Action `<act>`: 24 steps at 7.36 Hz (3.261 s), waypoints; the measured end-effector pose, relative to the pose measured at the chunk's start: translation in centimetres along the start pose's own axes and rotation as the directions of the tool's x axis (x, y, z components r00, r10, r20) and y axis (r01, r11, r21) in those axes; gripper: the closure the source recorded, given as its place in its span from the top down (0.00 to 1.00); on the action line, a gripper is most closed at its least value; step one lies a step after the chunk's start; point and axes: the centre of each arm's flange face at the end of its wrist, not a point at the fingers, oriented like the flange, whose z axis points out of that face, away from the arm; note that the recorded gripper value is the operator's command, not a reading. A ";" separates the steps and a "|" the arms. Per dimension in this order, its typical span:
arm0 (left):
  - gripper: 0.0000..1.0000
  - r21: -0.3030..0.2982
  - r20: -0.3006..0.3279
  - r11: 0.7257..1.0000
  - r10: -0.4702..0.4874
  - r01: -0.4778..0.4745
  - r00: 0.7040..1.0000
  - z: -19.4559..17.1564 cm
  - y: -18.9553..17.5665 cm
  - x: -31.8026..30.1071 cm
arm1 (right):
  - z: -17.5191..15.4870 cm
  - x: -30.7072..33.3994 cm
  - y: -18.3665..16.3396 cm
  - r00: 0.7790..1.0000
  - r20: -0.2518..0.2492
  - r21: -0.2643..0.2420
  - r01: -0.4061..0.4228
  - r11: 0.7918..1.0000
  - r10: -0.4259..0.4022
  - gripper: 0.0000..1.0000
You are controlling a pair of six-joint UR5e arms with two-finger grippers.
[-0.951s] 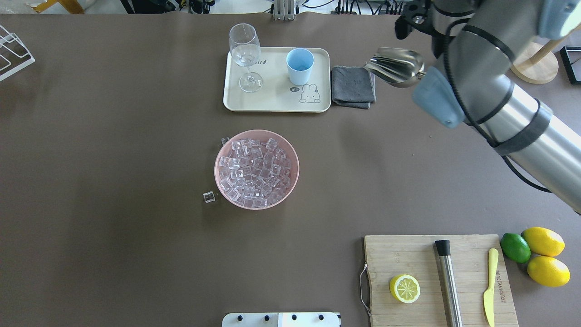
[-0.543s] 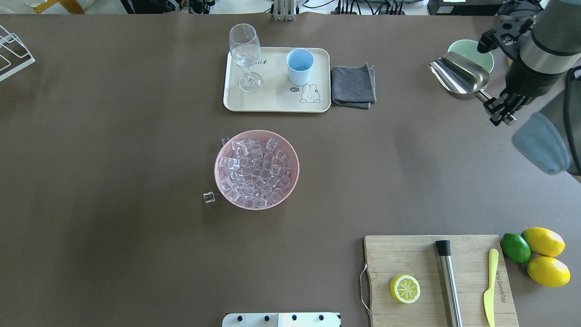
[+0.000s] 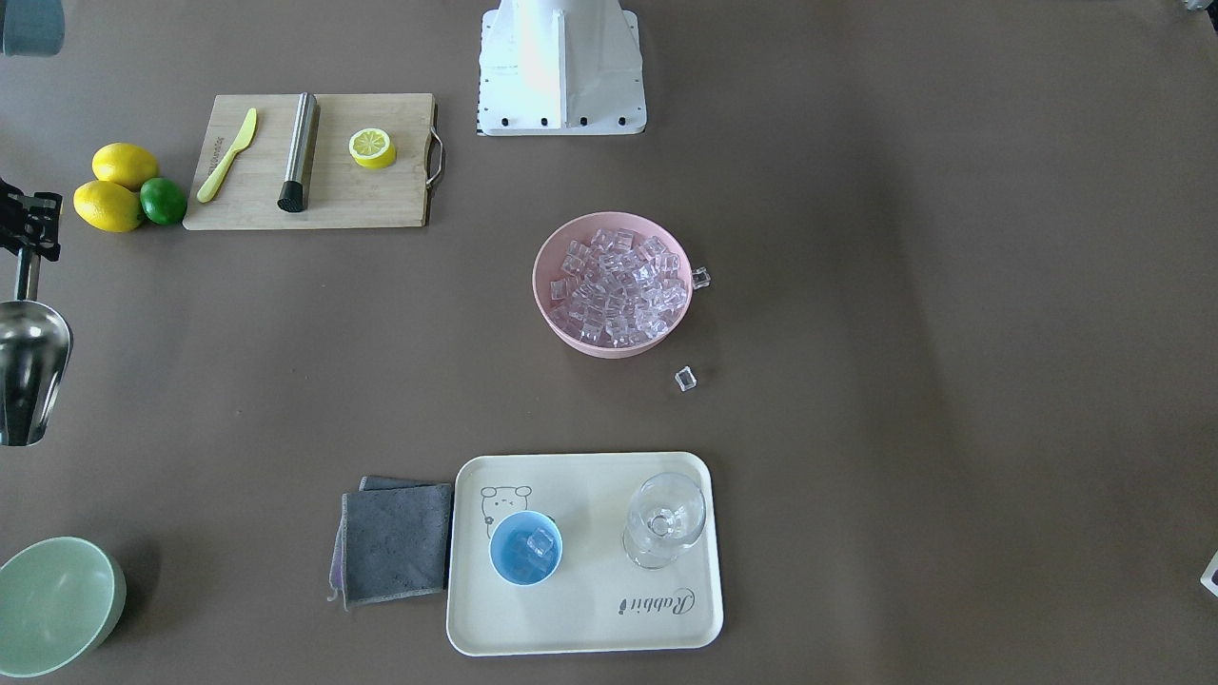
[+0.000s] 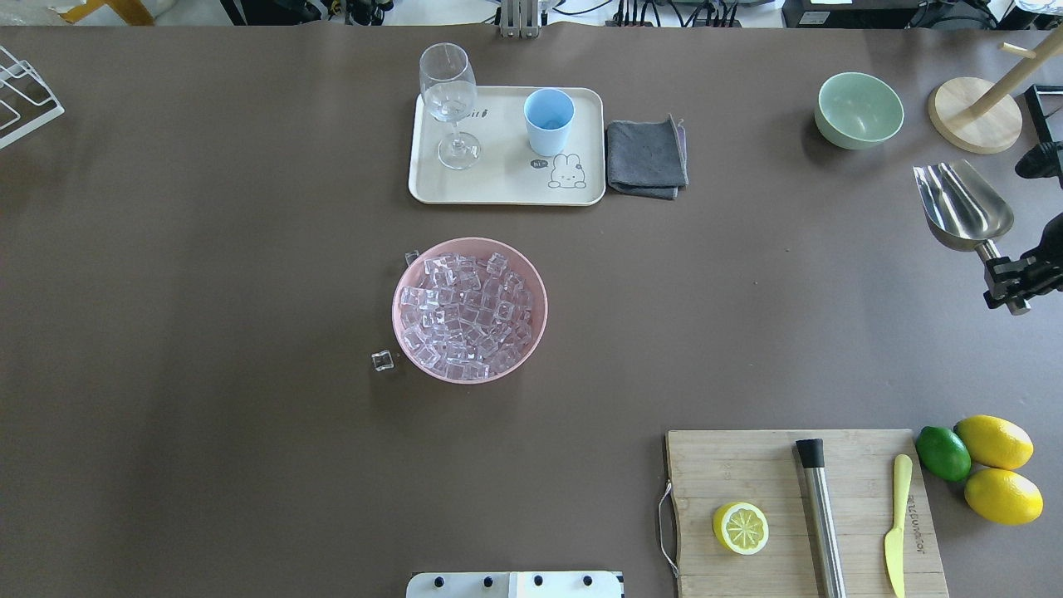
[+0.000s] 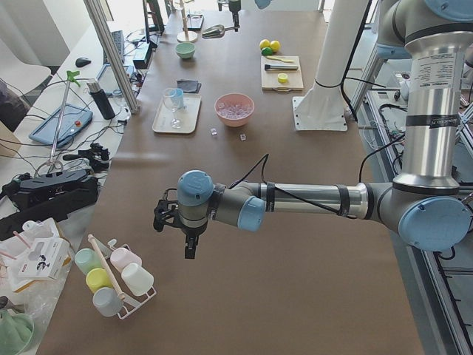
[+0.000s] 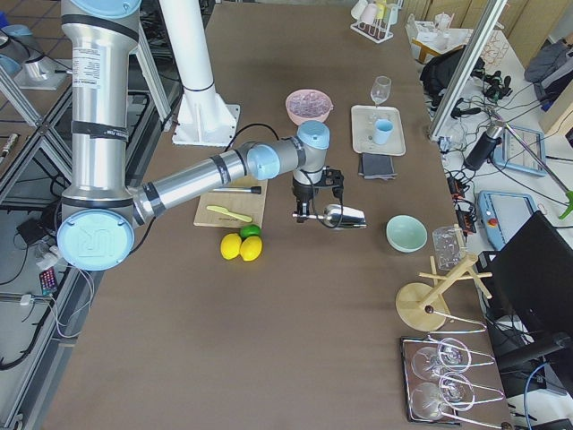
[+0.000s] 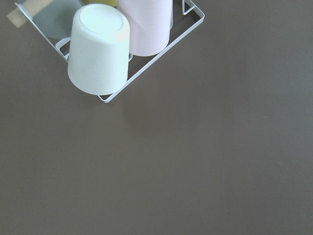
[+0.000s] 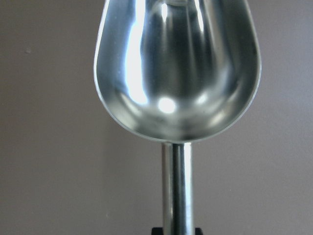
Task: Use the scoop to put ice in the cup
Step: 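Carry the empty scoop back toward its starting spot with the right gripper, then lower the scoop onto the table and open the right gripper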
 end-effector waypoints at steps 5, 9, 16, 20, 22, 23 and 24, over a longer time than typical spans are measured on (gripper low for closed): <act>0.99 -0.011 0.006 0.996 0.087 -0.087 0.996 0.4 -0.4 -0.3 | 7.5 6.2 1.7 0.984 0.121 0.037 -0.133 0.990 0.127 0.00; 0.99 -0.028 0.009 0.997 0.072 -0.071 0.997 1.2 0.0 -1.2 | 9.7 7.5 1.5 0.988 0.103 0.015 -0.120 0.993 0.118 0.00; 0.99 -0.021 0.005 0.996 0.082 -0.082 0.997 1.2 -1.7 -0.6 | 10.9 7.6 1.2 0.988 0.100 -0.006 -0.117 0.993 0.117 0.68; 0.99 -0.018 0.002 0.996 0.093 -0.093 0.996 1.4 -1.8 -0.2 | 10.2 7.1 1.1 0.988 0.111 0.002 -0.111 0.994 0.110 0.79; 1.00 -0.018 0.002 0.995 0.096 -0.096 0.995 1.3 -1.8 0.0 | 8.7 6.4 1.5 0.983 0.150 -0.002 -0.104 0.995 0.103 0.92; 1.00 -0.013 0.001 0.995 0.098 -0.098 0.995 0.9 -1.9 0.3 | 7.5 6.7 1.6 0.979 0.172 0.006 -0.108 0.994 0.105 0.94; 1.00 -0.002 0.000 0.995 0.103 -0.103 0.995 0.2 -1.7 0.7 | 6.5 7.5 1.7 0.980 0.182 0.025 -0.092 0.995 0.086 0.94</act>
